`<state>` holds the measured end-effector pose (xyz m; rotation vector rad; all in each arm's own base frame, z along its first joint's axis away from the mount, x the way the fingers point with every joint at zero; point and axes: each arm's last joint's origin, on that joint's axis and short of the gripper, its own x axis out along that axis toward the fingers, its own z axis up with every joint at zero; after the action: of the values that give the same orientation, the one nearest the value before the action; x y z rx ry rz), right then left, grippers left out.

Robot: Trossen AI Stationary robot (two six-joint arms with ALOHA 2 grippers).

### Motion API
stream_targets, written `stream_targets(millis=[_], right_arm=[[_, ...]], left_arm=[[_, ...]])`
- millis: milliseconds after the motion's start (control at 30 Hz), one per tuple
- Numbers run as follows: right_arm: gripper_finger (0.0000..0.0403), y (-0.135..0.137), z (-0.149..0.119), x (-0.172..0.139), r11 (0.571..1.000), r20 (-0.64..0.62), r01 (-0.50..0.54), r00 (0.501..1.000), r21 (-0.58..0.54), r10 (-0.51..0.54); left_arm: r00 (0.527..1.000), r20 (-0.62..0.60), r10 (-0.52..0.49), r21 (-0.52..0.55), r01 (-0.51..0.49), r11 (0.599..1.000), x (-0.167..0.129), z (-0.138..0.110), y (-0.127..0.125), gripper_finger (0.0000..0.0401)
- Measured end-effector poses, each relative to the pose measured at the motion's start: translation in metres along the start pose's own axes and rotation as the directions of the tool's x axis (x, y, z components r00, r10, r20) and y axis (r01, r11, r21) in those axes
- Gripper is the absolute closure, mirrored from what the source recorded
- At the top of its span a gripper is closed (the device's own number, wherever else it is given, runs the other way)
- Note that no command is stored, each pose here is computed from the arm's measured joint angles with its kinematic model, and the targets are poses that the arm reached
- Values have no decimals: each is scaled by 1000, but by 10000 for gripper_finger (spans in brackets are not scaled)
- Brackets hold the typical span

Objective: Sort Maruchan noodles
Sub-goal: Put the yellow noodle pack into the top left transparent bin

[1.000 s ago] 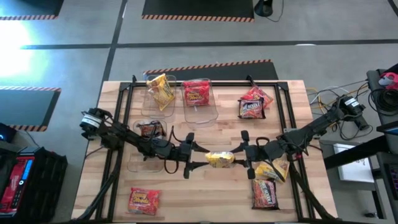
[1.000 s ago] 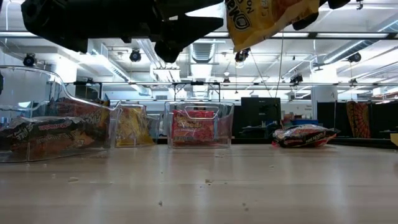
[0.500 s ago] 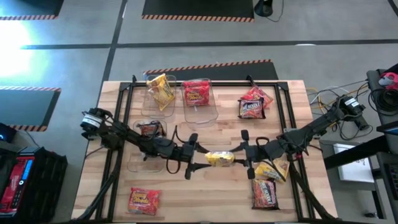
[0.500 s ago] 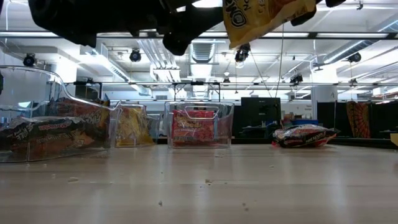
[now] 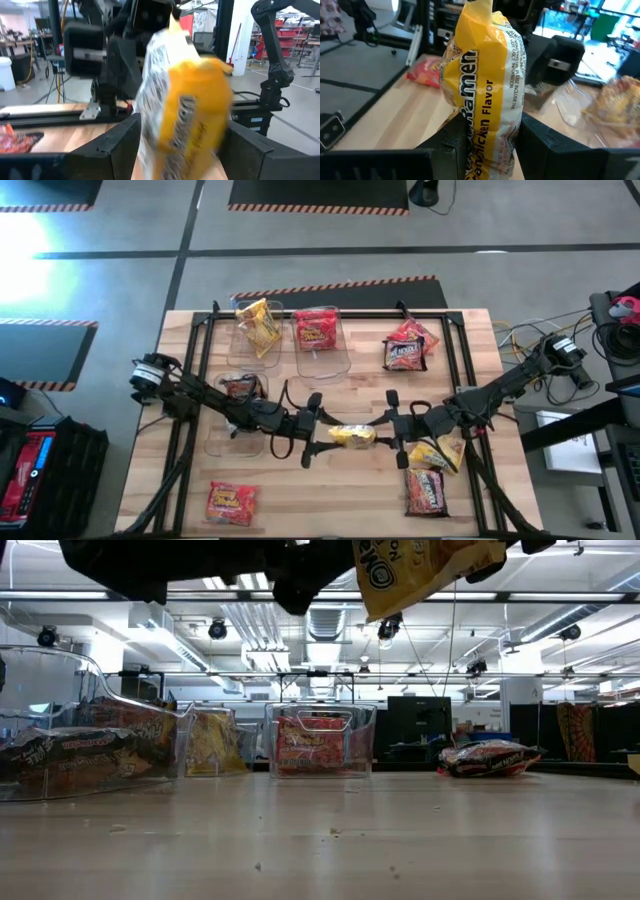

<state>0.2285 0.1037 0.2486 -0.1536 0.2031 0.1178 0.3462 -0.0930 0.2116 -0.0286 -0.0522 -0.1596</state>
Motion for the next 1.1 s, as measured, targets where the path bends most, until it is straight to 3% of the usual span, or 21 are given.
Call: stream_targets(millis=[600,1100], right_arm=[[284,3,-3,10,998,24,-6,1000,-59,7],[278,3,-3,10,999,23,-5,1000,-39,5]], left_arm=[[1000,2,-12,9,12,1000,8,-3,3,184],[1000,4,-4,11,4,1000,8,-3,3,268]])
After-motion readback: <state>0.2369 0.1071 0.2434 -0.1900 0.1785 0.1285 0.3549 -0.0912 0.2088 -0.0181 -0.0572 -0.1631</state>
